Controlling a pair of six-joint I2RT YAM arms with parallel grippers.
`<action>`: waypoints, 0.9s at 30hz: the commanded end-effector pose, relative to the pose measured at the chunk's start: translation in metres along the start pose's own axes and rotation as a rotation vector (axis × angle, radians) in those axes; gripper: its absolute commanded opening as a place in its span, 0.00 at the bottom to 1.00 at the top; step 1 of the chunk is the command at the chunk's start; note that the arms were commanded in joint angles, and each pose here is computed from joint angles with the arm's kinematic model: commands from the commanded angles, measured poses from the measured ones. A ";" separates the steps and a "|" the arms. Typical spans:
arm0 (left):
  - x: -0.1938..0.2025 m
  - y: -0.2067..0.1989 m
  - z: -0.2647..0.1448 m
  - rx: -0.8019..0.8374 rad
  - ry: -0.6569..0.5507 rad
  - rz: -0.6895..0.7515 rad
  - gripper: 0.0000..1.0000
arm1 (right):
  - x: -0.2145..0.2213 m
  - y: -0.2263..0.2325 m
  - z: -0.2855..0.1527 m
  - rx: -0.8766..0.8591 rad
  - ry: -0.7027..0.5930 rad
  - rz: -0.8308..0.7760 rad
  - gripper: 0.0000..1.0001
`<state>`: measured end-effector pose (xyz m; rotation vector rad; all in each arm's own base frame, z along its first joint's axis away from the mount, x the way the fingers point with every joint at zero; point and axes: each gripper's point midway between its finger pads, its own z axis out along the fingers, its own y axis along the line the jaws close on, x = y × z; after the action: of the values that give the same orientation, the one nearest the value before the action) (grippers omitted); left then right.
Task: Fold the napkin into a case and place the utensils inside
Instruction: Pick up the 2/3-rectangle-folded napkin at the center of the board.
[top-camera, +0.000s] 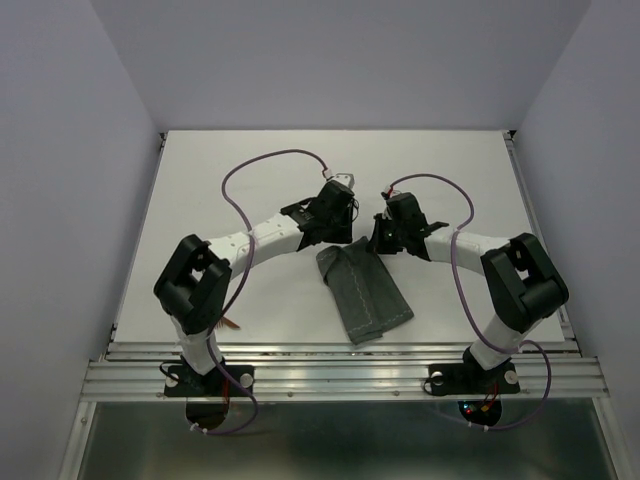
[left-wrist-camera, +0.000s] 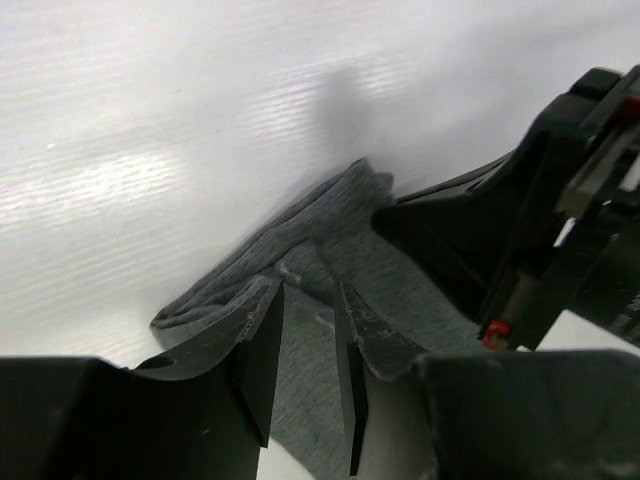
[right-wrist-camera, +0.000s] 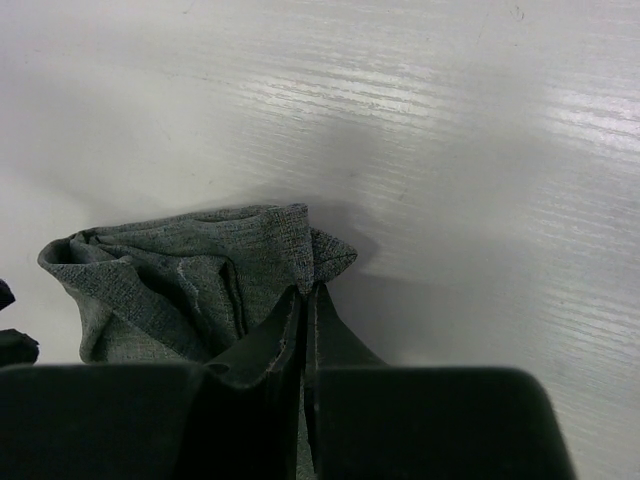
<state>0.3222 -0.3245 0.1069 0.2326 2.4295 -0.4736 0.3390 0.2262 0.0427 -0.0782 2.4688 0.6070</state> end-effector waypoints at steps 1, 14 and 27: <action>-0.021 -0.028 0.008 0.110 -0.044 -0.010 0.39 | -0.005 0.006 -0.004 -0.010 -0.031 -0.005 0.01; 0.018 -0.034 0.051 0.148 0.121 0.029 0.38 | -0.005 0.004 -0.002 -0.003 -0.033 -0.004 0.01; 0.032 -0.007 0.049 0.025 0.158 0.040 0.33 | -0.004 -0.002 0.000 0.028 -0.034 0.008 0.01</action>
<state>0.3177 -0.3561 0.0339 0.3401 2.6029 -0.5295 0.3404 0.2242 0.0422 -0.0652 2.4671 0.5917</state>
